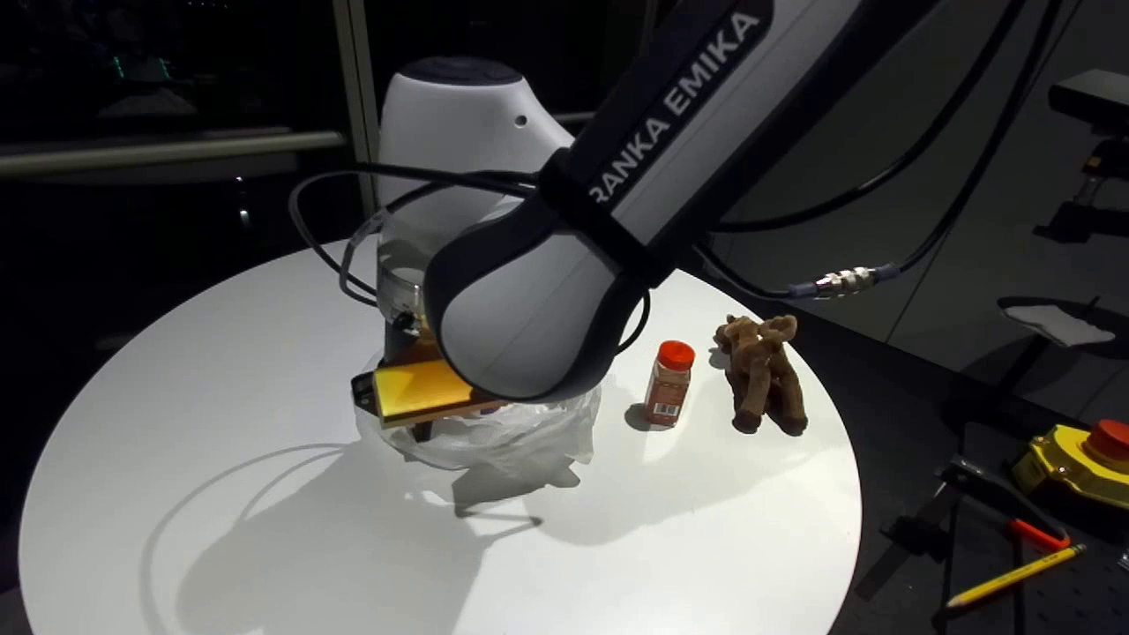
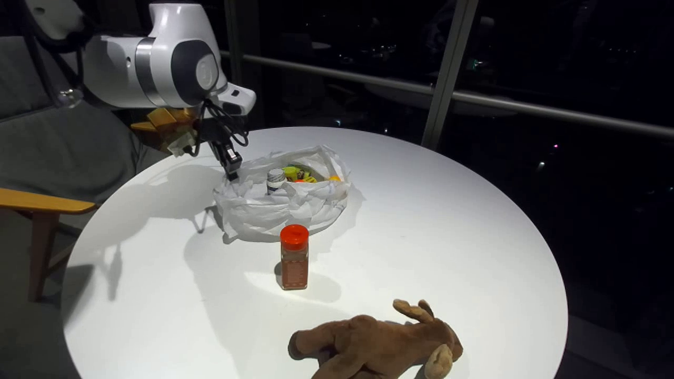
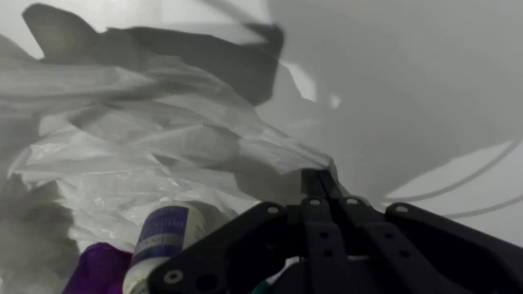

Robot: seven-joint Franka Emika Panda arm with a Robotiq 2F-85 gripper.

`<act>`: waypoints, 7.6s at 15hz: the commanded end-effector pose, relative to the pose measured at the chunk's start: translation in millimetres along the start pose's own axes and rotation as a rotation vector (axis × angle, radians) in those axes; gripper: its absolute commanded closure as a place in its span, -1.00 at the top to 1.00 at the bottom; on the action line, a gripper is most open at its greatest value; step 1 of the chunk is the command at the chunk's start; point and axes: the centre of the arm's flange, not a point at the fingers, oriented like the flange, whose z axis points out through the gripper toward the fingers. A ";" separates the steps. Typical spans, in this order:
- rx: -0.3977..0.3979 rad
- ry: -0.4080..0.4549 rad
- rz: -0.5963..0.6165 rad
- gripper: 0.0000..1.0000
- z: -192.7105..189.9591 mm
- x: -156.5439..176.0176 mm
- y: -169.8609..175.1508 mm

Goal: Remove the deer toy and containers from the white plastic bag and place them on the table

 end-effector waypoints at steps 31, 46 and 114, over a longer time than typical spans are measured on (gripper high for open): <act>-0.131 -0.225 -0.152 1.00 -70.0 52.6 32.4; -0.163 -0.158 -0.160 1.00 -44.8 68.6 55.3; -0.260 -0.149 -0.159 1.00 -97.8 9.9 10.9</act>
